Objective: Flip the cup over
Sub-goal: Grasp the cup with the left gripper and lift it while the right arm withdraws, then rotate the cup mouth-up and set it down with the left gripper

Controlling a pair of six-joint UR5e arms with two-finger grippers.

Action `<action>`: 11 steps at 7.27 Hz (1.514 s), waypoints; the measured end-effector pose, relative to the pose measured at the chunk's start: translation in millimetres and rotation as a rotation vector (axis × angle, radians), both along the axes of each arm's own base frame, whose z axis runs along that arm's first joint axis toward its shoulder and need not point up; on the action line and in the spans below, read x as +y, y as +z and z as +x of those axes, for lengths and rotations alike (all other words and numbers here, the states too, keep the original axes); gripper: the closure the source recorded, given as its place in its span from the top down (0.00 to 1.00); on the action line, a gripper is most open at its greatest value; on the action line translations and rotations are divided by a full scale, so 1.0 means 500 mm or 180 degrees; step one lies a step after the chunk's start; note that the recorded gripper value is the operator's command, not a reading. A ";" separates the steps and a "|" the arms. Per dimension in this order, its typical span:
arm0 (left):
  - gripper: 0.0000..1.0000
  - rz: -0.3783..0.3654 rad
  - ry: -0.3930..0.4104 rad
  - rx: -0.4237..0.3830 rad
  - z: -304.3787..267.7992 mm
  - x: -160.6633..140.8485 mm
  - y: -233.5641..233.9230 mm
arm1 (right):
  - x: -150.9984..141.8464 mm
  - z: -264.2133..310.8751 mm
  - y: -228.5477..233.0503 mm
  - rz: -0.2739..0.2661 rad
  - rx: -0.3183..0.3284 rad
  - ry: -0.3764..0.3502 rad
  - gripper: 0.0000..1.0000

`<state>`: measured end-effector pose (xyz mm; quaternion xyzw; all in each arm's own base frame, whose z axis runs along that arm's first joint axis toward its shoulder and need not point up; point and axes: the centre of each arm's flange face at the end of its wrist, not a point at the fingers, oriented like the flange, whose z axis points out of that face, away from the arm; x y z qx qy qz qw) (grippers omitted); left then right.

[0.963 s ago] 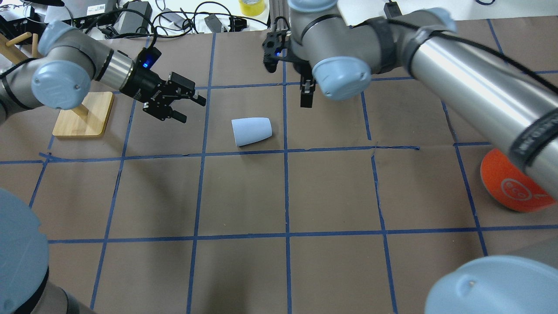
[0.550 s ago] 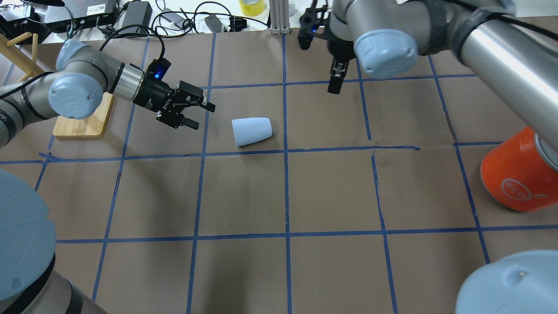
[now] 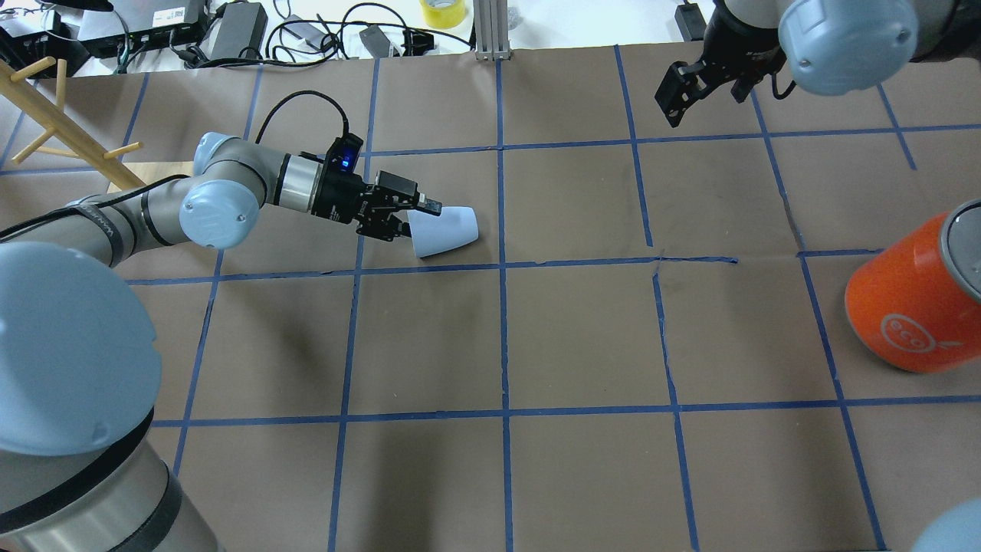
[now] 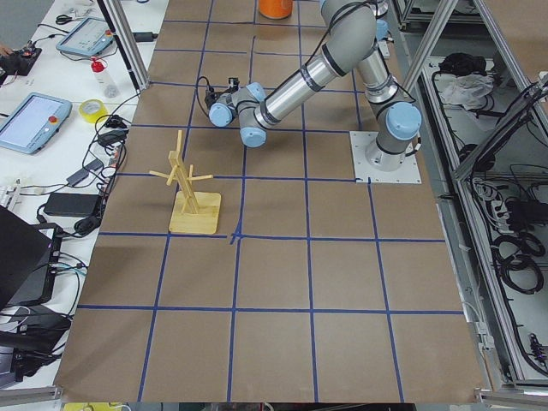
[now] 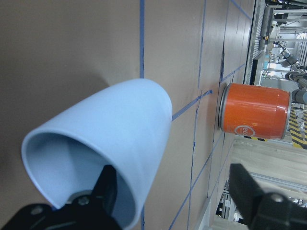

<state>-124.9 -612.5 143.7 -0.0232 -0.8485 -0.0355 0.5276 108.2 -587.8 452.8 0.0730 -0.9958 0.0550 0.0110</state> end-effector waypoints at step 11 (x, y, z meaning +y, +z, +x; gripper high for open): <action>0.00 -0.0959 -0.0037 -0.2979 0.045 -0.127 0.265 | 0.090 0.034 0.041 0.0230 -0.0061 -0.0363 1.00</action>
